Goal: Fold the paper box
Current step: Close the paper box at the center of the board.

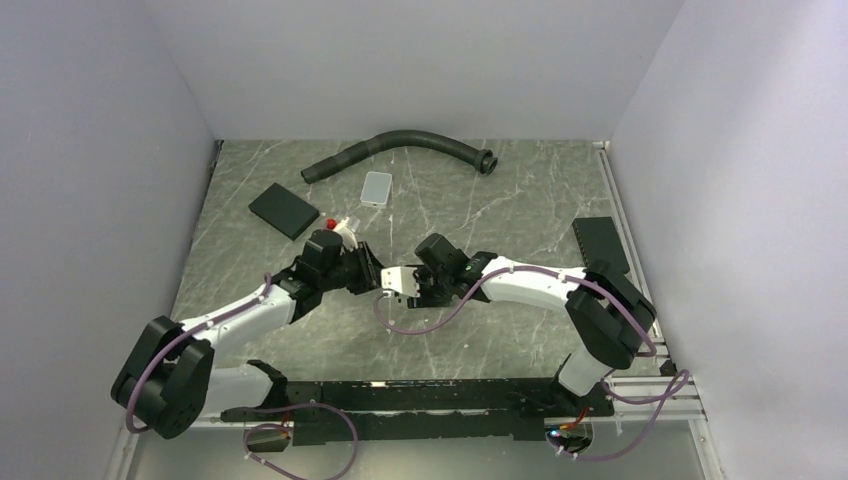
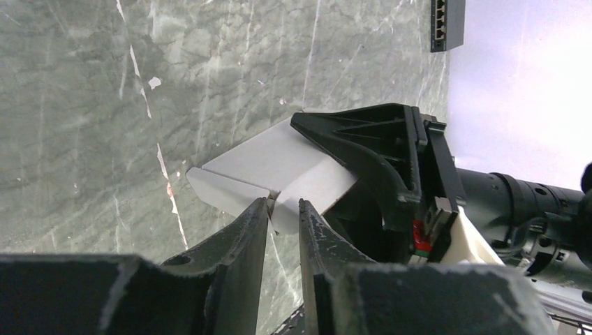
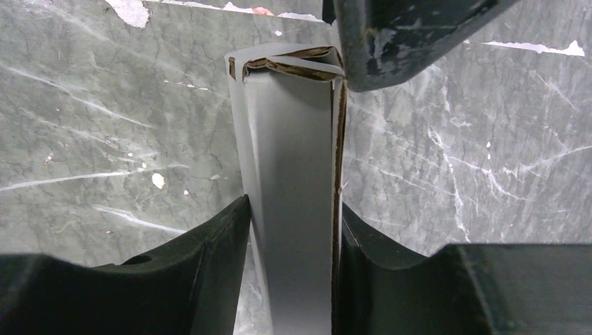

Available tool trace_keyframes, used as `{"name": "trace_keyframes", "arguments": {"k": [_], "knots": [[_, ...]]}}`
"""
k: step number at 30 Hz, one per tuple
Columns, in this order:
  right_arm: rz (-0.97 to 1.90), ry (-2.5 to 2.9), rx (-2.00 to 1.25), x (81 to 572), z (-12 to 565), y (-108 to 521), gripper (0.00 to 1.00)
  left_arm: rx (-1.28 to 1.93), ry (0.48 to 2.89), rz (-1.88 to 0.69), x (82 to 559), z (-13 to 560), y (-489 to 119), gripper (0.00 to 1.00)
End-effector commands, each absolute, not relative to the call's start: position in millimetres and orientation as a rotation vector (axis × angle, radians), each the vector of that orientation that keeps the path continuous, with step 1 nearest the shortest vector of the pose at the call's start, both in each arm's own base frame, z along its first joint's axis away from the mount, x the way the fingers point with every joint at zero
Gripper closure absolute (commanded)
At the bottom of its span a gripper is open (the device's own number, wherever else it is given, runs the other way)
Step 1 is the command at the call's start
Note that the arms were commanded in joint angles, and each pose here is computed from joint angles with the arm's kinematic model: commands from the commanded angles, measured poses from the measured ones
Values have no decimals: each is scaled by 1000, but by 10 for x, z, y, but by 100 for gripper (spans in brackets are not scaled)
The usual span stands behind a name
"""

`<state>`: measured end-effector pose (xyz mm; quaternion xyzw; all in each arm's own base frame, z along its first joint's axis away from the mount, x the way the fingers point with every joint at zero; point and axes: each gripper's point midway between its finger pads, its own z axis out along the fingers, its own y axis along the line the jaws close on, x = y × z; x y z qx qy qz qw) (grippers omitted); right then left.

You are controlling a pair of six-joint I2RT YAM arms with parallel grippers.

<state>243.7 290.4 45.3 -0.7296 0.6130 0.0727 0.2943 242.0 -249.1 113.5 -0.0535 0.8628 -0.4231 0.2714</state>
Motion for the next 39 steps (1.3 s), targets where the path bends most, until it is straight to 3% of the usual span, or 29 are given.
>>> {"name": "trace_keyframes", "arguments": {"k": [1, 13, 27, 39], "knots": [[167, 1633, -1951, 2443, 402, 2869, 53, -155, 2273, -1157, 2569, 1240, -2554, 71], [184, 1639, -1951, 2427, 405, 2886, 53, -199, 2292, -1199, 2510, 1244, -2567, 69], [195, 1647, -1959, 2410, 383, 2892, 53, -319, 2307, -1249, 2422, 1200, -2528, 51], [199, 1647, -1966, 2399, 373, 2899, 53, -389, 2278, -1393, 2421, 1251, -2653, 51]]}}
